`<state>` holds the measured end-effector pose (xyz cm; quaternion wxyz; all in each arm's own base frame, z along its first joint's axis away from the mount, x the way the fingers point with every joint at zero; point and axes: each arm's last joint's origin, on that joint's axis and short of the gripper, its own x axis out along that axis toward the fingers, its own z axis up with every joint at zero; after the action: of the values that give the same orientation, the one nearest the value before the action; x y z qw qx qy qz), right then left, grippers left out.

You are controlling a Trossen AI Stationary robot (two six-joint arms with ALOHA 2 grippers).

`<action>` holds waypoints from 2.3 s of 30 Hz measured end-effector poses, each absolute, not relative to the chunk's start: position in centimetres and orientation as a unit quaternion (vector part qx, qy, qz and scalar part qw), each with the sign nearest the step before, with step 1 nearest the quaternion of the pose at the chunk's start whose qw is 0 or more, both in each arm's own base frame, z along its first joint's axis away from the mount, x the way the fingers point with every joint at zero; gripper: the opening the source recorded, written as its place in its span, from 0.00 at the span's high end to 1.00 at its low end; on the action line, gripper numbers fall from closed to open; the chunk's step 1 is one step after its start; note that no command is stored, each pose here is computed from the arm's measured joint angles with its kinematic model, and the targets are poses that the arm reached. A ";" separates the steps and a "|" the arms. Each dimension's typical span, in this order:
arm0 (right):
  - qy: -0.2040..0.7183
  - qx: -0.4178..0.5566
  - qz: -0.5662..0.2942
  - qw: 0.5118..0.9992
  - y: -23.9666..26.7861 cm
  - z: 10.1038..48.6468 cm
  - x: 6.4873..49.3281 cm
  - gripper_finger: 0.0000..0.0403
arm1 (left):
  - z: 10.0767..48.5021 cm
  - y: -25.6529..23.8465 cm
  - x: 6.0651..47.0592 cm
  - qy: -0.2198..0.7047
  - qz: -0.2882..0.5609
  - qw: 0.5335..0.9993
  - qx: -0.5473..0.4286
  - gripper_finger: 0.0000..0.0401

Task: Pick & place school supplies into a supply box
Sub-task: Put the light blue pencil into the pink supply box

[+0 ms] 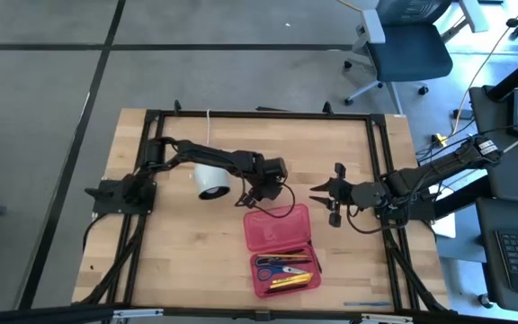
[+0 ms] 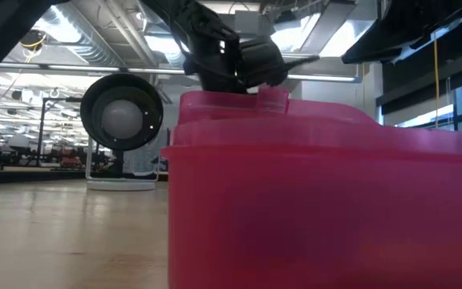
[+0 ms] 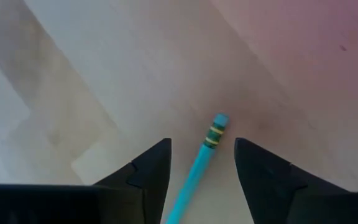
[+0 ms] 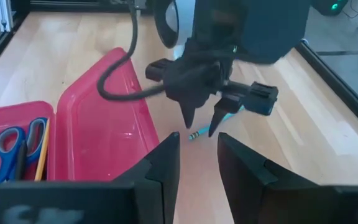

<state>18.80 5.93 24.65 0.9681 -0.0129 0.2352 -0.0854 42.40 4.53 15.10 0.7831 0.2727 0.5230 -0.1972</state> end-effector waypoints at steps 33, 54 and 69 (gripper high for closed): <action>0.236 -0.012 -0.083 0.968 5.9 24.6 18.8 0.72 | 13.3 4.6 42.5 0.542 -0.201 0.793 0.193 0.95; 0.237 -0.013 -0.082 0.968 6.0 24.6 18.8 0.72 | 13.4 3.6 42.8 0.570 -0.043 0.821 -0.014 0.99; 0.242 -0.015 -0.082 0.967 5.9 24.5 18.8 0.72 | 15.4 4.0 44.0 0.562 -0.004 0.827 0.000 0.99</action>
<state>18.75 5.93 24.54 0.9668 -0.0148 0.2417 -0.0819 44.03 3.97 15.44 0.8269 -0.0002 0.5624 -0.0036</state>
